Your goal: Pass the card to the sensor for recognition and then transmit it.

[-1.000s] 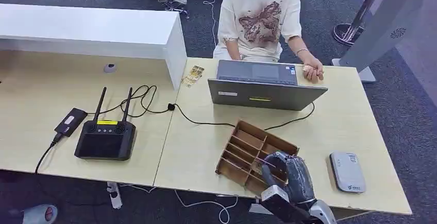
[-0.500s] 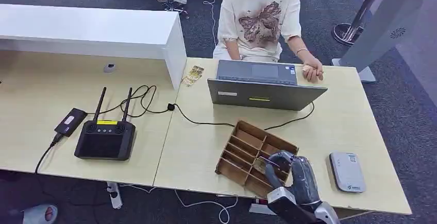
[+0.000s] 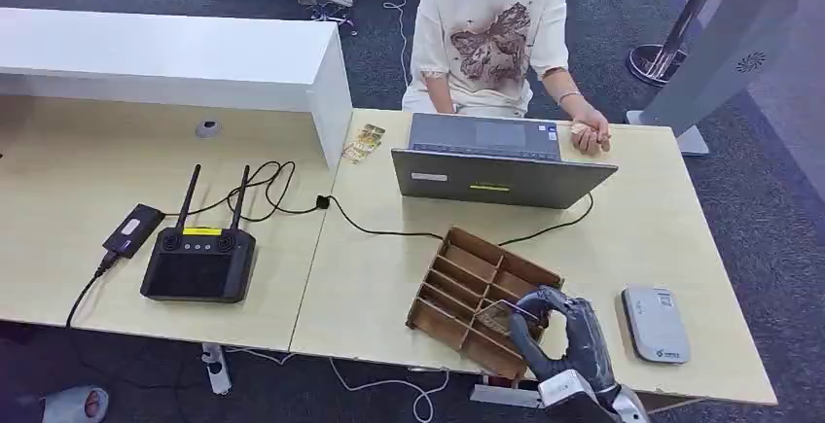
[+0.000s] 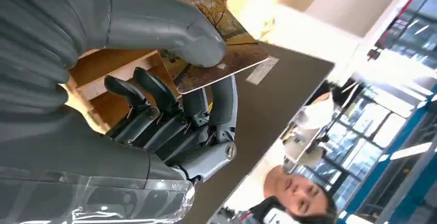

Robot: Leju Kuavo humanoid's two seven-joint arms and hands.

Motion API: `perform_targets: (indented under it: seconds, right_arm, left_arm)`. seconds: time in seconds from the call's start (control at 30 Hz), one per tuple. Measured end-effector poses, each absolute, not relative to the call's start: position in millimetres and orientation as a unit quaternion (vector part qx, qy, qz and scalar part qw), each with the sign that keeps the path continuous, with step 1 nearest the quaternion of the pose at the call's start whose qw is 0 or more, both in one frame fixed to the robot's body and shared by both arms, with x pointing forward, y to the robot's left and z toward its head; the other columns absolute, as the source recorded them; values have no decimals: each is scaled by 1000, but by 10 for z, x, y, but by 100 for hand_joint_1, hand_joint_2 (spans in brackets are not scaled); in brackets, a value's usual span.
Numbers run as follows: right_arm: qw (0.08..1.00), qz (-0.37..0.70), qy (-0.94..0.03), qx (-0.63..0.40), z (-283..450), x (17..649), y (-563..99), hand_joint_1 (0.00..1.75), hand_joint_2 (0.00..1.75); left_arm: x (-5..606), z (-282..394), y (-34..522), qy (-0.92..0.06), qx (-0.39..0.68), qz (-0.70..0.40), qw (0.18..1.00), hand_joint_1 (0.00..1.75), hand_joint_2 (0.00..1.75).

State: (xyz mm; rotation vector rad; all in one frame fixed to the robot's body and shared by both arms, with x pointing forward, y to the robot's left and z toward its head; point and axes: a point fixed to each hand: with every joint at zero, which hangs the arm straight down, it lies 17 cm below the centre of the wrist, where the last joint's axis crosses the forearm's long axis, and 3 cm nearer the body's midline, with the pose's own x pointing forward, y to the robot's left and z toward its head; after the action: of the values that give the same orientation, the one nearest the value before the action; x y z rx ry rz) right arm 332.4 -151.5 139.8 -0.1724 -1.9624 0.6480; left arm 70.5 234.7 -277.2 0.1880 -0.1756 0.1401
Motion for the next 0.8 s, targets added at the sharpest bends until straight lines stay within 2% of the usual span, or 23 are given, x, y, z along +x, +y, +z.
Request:
perform_targets:
  seconds: [0.8]
  right_arm:
    - [431, 251, -861, -95, 2097, 3603, -1557, 175, 175]
  left_arm:
    - [705, -2779, 2435, -87, 99, 73, 989, 0, 0]
